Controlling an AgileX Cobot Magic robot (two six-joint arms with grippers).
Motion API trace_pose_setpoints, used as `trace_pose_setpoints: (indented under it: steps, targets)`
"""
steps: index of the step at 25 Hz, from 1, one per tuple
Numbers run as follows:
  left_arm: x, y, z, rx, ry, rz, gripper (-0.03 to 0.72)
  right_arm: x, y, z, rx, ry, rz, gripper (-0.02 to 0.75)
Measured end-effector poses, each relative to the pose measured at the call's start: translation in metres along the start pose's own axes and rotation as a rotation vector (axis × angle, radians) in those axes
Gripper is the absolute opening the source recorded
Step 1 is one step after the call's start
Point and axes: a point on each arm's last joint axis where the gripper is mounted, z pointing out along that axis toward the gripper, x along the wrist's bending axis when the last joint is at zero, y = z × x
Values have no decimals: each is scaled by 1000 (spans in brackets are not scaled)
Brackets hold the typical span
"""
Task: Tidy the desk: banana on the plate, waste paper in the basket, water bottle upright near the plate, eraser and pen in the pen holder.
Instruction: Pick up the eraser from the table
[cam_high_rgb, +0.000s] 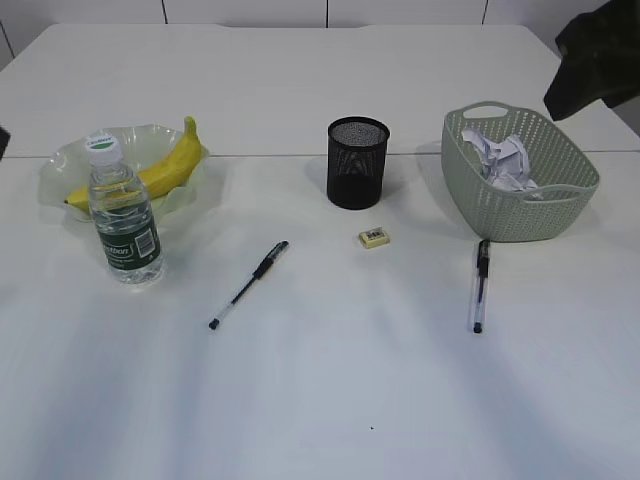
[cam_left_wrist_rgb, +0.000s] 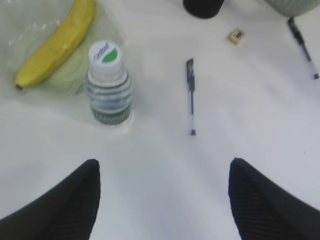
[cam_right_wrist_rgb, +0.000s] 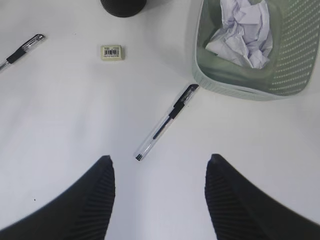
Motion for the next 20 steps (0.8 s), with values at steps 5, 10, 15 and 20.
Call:
trace_pose_setpoints:
  steps: [5, 10, 15, 20]
  targets:
    - [-4, -15, -21, 98, 80, -37, 574, 2, -17, 1, 38, 1, 31, 430]
    - [-17, -28, -38, 184, 117, -72, 573, 7, -34, 8, 88, 9, 32, 430]
    - [-32, -39, -47, 279, 143, -51, 541, 25, -36, 13, 98, 39, -18, 430]
    - [-31, -37, -46, 259, 184, -72, 532, 44, -29, 25, 80, 68, -73, 430]
